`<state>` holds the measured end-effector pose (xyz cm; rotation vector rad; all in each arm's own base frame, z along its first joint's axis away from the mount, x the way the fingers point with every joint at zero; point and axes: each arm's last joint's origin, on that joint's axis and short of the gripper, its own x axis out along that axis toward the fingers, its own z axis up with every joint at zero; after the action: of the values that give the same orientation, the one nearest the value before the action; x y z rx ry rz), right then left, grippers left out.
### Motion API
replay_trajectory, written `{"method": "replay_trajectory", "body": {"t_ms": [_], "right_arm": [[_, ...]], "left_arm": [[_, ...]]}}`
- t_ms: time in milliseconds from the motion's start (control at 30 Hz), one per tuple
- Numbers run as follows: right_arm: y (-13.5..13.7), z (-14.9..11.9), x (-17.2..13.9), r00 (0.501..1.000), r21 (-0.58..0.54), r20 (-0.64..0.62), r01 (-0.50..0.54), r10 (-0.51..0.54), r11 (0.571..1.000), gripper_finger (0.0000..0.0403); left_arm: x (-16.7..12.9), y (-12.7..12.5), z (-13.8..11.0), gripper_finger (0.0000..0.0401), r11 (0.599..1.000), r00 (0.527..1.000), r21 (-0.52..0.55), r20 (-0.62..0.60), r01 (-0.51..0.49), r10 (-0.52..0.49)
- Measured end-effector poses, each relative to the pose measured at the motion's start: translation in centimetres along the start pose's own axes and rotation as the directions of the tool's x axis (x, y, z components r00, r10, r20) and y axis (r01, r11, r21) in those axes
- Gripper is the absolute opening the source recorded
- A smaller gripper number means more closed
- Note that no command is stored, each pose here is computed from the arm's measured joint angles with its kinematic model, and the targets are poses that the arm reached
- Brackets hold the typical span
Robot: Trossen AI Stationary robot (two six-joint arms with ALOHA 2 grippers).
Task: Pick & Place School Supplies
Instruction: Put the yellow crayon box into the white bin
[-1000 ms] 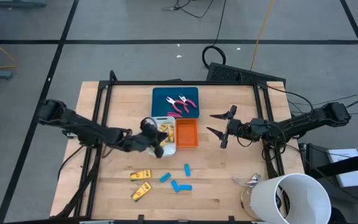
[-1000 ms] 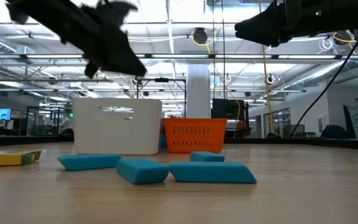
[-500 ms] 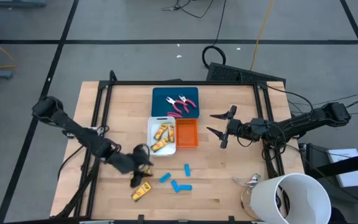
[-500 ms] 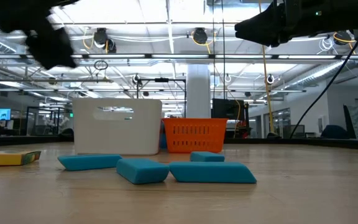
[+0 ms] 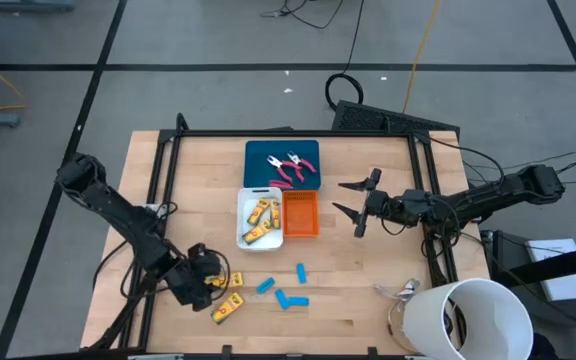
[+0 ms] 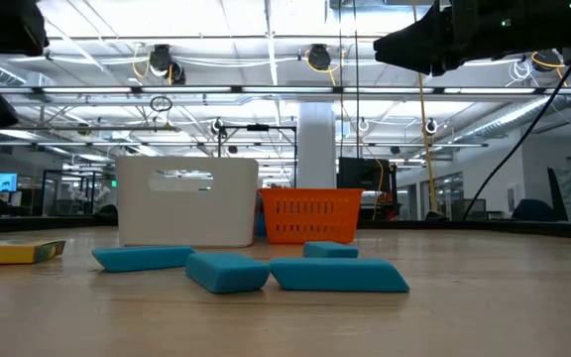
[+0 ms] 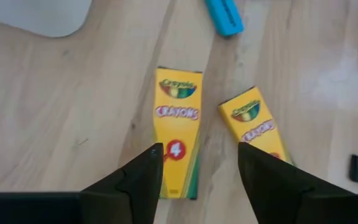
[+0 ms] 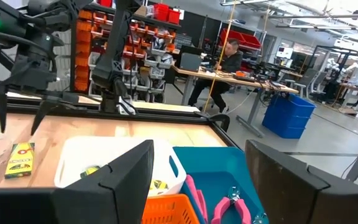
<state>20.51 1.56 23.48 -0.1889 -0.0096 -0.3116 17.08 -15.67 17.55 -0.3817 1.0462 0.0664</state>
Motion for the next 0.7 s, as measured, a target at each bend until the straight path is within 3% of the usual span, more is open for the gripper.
{"method": "replay_trajectory", "body": {"t_ms": [167, 400, 700], "right_arm": [[0.0, 0.0, 0.0, 1.000, 0.000, -0.002, 0.000, 0.000, 1.000, 0.0247], [0.0, 0.0, 0.0, 1.000, -0.001, -0.002, 0.000, 0.000, 1.000, 0.0247], [0.0, 0.0, 0.0, 1.000, -0.001, -0.002, 0.000, 0.000, 1.000, 0.0247]], "left_arm": [[0.6, -0.1, -0.4, 0.0207, 0.999, 0.999, 0.029, 0.013, -0.044, 0.043], [3.2, 0.2, -1.4, 0.0207, 0.992, 0.986, 0.064, -0.114, -0.112, 0.119], [3.8, 0.1, -1.5, 0.0207, 0.988, 0.985, 0.097, -0.111, -0.119, 0.129]]}}
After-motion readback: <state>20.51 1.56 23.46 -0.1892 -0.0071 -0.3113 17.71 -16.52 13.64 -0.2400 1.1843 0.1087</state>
